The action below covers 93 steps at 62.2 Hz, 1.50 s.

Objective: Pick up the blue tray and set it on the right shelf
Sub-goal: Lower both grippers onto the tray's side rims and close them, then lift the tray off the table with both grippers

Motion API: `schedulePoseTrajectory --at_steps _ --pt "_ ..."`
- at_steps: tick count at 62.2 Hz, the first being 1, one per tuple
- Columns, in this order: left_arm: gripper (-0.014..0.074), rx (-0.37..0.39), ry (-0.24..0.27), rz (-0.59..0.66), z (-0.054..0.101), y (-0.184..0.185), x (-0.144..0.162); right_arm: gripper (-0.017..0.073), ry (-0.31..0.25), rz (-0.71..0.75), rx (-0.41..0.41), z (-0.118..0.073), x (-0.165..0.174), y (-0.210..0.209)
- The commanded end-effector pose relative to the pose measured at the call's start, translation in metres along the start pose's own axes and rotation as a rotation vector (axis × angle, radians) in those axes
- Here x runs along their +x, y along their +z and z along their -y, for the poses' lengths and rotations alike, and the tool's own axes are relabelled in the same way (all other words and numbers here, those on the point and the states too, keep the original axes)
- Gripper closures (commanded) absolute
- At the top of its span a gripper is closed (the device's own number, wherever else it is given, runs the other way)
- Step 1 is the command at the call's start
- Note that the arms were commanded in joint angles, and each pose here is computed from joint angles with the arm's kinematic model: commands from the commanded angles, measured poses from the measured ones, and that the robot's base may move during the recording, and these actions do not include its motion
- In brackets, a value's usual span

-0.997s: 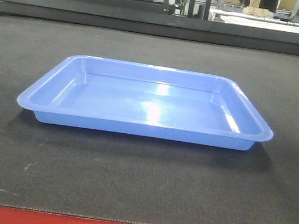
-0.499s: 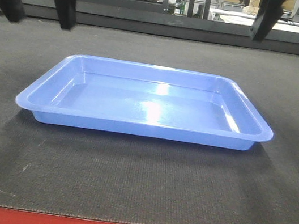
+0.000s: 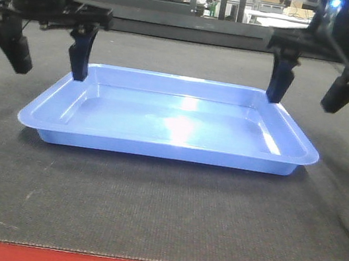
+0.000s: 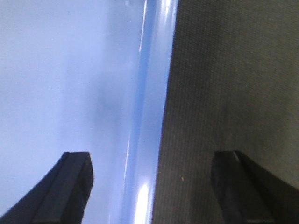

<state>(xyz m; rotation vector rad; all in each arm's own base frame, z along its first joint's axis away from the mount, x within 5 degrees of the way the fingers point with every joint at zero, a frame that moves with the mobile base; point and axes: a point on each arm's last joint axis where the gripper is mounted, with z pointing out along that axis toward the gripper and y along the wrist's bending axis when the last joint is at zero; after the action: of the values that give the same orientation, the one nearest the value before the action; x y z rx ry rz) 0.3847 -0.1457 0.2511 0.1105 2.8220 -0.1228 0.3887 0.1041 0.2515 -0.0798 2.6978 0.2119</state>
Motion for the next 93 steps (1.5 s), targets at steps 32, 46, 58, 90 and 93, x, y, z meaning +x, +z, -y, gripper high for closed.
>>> schedulePoseTrajectory --at_steps 32,46,58,90,93 --pt "0.0174 0.052 -0.035 0.075 0.005 -0.002 -0.013 -0.0052 -0.011 0.084 -0.007 -0.002 -0.014 0.016" --pt "0.0256 0.048 -0.036 0.055 0.005 0.0 -0.012 0.0155 -0.021 0.08 -0.011 -0.006 -0.013 0.017" --pt "0.0588 0.047 -0.036 0.051 0.005 0.0 -0.011 0.0509 -0.022 0.046 -0.006 -0.006 -0.01 0.016" --pt "0.0636 0.022 0.059 0.138 0.024 -0.071 0.001 0.0501 -0.092 0.185 0.028 -0.008 -0.004 -0.094" --pt "0.0636 0.024 0.05 0.163 0.023 -0.086 0.005 0.0501 -0.107 0.203 0.04 -0.008 -0.001 -0.109"
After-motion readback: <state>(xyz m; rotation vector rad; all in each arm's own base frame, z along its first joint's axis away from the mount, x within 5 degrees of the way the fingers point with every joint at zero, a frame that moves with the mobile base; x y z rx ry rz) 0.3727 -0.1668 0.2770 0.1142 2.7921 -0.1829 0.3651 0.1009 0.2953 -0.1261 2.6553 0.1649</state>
